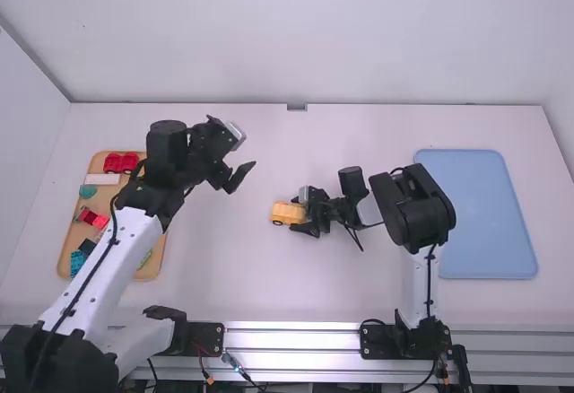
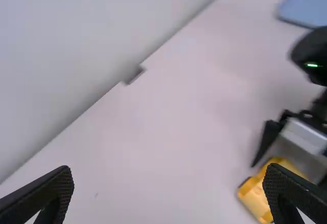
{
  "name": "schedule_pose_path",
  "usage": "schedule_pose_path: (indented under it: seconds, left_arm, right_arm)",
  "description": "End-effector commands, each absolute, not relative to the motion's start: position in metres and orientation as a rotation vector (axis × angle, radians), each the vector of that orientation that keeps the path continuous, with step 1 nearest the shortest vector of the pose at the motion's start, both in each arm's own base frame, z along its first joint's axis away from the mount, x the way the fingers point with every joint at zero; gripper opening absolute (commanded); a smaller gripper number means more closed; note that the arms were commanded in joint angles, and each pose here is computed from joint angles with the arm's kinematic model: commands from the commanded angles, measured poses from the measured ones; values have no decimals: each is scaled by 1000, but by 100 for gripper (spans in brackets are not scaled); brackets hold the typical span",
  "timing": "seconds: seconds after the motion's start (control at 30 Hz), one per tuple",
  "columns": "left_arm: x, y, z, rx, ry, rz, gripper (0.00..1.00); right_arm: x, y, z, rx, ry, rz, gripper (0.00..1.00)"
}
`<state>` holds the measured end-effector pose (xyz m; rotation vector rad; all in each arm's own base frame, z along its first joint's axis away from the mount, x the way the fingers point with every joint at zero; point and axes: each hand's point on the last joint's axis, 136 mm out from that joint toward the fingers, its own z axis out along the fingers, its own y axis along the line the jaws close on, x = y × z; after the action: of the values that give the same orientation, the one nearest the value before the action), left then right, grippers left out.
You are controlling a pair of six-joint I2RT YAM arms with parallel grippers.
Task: Assemble lego blocks to make yellow taxi
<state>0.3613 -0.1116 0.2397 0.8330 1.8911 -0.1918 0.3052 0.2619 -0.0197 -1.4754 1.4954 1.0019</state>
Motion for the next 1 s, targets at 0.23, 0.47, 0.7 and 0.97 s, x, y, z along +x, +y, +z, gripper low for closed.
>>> schedule_pose_path:
  seconds: [0.23, 0.47, 0.7, 0.97]
  left_arm:
    - [381, -32, 240, 327, 2059, -38, 99]
    - [380, -20, 240, 313, 2056, -99, 99]
    - [376, -1, 230, 202, 2110, -148, 99]
    - [372, 1, 224, 184, 2137, -152, 99]
  right_arm:
    - [304, 259, -27, -1471, 1523, 1003, 54]
    - [298, 254, -33, -1500, 1534, 1006, 55]
    - [294, 241, -39, -1570, 1565, 1035, 53]
    - [296, 236, -42, -1681, 1631, 1026, 99]
